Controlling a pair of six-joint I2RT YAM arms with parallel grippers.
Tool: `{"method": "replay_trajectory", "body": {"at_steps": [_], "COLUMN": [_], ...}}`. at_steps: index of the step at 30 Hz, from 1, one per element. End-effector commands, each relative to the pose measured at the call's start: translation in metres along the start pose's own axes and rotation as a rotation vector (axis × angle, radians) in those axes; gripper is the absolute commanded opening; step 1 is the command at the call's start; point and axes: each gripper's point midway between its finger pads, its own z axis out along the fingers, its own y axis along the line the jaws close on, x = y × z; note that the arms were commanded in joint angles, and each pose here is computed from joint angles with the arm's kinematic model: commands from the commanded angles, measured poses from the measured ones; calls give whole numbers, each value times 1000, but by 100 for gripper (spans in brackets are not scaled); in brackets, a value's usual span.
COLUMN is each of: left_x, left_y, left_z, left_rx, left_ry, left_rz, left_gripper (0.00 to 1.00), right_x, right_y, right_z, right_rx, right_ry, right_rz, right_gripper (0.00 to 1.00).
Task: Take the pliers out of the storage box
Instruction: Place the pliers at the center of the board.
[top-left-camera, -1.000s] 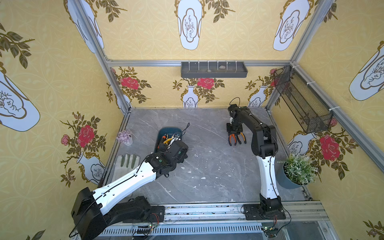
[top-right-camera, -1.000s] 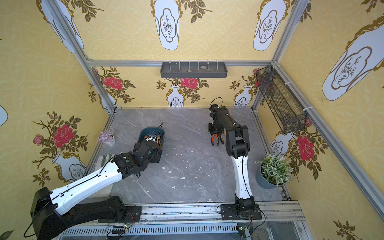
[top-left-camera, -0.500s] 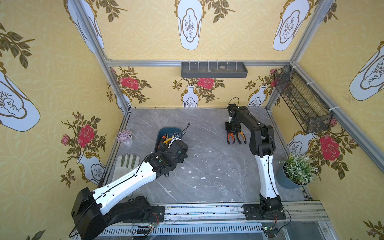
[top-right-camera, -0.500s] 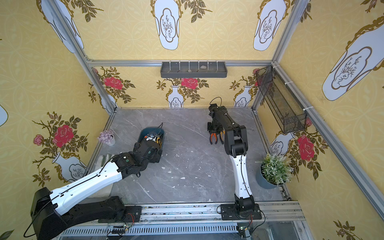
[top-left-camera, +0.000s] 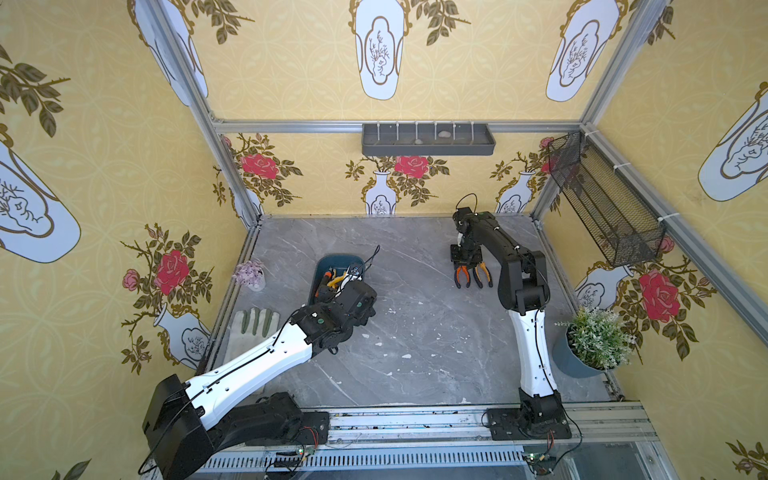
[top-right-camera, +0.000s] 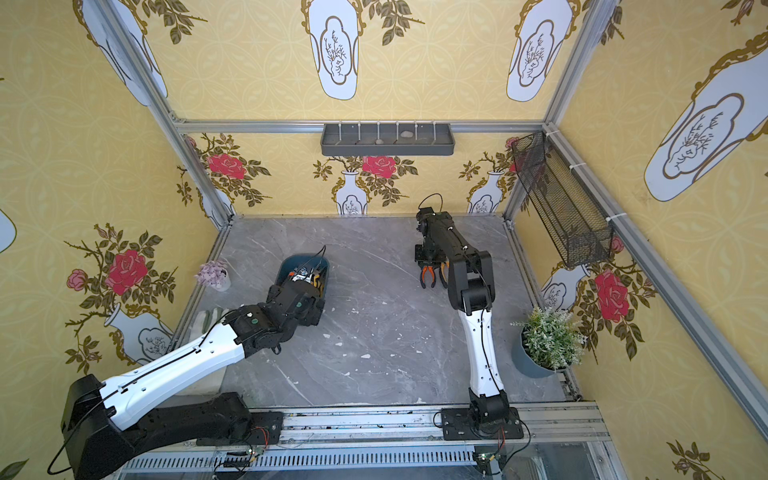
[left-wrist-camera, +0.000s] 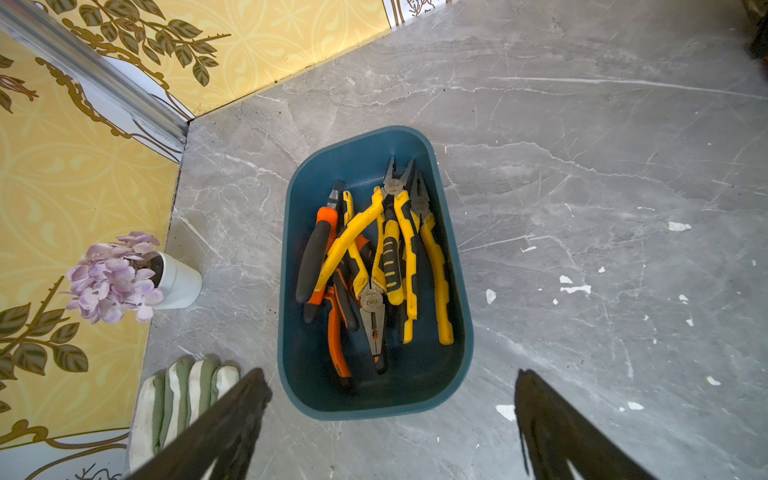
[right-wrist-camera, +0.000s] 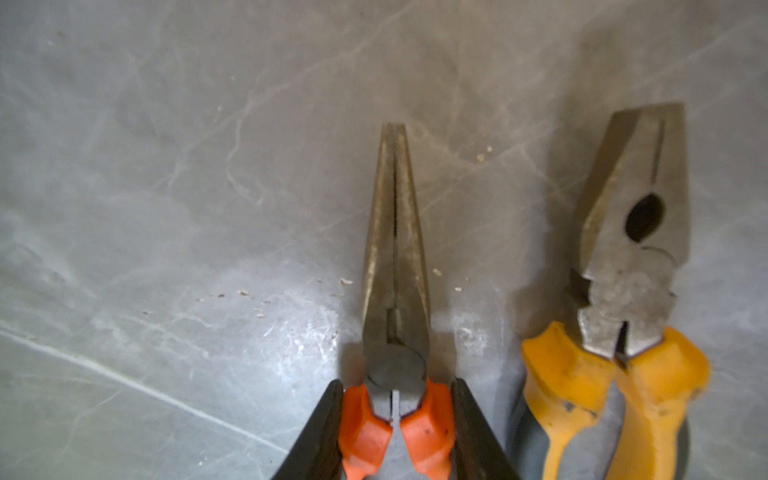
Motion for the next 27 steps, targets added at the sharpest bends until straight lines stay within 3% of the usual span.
{"method": "replay_trajectory", "body": {"at_steps": [1, 11, 27], "left_x": [0, 1, 3], "left_y": [0, 0, 0], "left_z": [0, 1, -1], "left_rx": [2, 1, 7], "left_ry": [1, 4, 12], "left_rz": [2, 6, 0], "left_gripper": [94, 94, 94], "right_x": [-5, -5, -6], "right_y": [-9, -5, -3], "right_z": [4, 6, 2], "right_rx": [53, 26, 14], "right_ry": [-15, -7, -14], "right_rz": [-10, -16, -15], "right_gripper": [26, 29, 49]}}
